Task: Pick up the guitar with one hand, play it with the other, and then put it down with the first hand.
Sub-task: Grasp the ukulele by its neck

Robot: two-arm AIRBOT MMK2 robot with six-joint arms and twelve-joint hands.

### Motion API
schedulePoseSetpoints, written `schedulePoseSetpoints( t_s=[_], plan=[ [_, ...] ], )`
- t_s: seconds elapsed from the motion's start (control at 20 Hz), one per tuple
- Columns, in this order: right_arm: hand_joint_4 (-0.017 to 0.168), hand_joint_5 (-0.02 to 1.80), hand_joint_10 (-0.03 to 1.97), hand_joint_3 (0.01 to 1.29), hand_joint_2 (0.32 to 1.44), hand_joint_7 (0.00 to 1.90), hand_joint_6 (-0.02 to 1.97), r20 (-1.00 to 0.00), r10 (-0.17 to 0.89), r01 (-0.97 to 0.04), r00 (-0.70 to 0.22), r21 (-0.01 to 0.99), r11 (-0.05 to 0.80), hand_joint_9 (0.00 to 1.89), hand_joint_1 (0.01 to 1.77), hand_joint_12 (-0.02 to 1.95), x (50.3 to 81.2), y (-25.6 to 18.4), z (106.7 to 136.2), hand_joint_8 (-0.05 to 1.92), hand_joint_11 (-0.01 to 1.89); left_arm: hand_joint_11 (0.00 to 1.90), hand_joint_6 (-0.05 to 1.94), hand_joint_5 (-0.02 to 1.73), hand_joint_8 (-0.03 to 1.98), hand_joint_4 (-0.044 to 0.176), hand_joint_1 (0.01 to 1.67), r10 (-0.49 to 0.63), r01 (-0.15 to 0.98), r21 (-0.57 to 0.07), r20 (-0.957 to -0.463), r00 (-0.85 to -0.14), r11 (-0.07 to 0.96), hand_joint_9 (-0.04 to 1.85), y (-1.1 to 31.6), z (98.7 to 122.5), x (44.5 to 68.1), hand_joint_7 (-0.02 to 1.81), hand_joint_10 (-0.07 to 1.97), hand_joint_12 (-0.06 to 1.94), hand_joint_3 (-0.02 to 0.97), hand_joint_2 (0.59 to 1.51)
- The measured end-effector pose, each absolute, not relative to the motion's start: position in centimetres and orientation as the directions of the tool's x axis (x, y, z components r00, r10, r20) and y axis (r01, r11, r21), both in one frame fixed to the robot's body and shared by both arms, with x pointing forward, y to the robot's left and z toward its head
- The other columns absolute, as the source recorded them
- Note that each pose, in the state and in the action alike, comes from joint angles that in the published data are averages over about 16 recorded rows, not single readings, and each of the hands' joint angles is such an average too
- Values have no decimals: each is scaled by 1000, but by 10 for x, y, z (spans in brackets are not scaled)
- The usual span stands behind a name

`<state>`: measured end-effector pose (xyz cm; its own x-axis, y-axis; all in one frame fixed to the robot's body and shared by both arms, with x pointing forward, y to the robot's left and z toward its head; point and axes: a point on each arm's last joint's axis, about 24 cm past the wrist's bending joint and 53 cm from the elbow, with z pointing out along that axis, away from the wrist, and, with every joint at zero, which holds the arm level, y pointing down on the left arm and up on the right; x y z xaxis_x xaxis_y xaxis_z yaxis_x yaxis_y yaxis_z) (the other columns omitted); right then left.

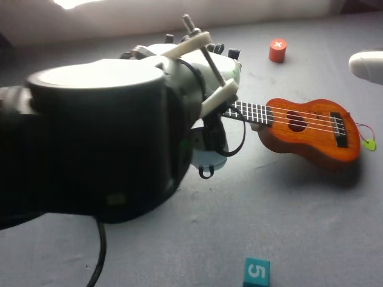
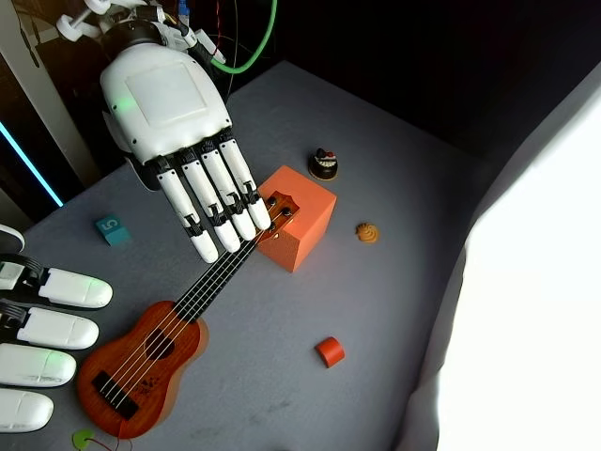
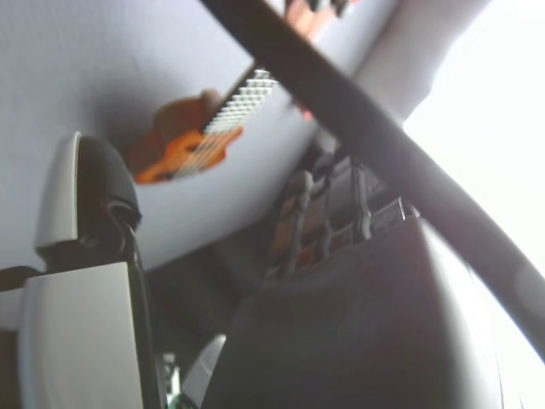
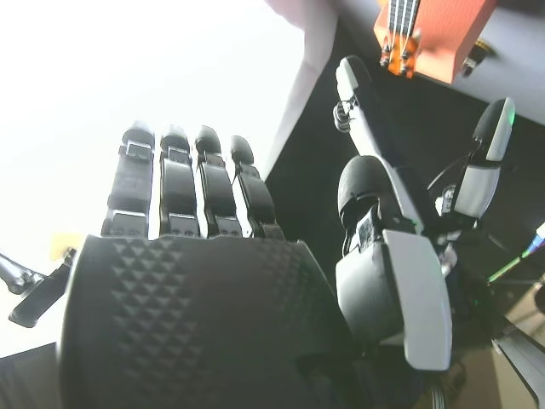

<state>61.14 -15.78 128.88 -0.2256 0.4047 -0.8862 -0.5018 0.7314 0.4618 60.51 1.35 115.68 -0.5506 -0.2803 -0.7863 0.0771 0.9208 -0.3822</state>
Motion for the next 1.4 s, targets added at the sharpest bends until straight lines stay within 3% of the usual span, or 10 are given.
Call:
schedulePoseSetpoints(
  t_s=[0.6, 1.4],
  plan=[
    [3, 56, 5, 18, 1303, 96, 126, -888, 400, -517, -228, 458, 723, 41, 159, 1, 607, -150, 1289, 14, 21, 17, -13, 22, -9, 5, 1025, -262, 62, -350, -797, -544, 935, 22, -14, 1128, 626, 19, 8, 10, -7, 1044],
    [3, 77, 5, 18, 1302, 104, 122, -889, 396, -523, -229, 456, 720, 42, 143, 0, 605, -146, 1289, 14, 22, 17, -12, 22, -9, 5, 1009, -241, 24, -299, -812, -531, 954, 17, -14, 1101, 651, 18, 8, 9, -5, 1049]
  ],
)
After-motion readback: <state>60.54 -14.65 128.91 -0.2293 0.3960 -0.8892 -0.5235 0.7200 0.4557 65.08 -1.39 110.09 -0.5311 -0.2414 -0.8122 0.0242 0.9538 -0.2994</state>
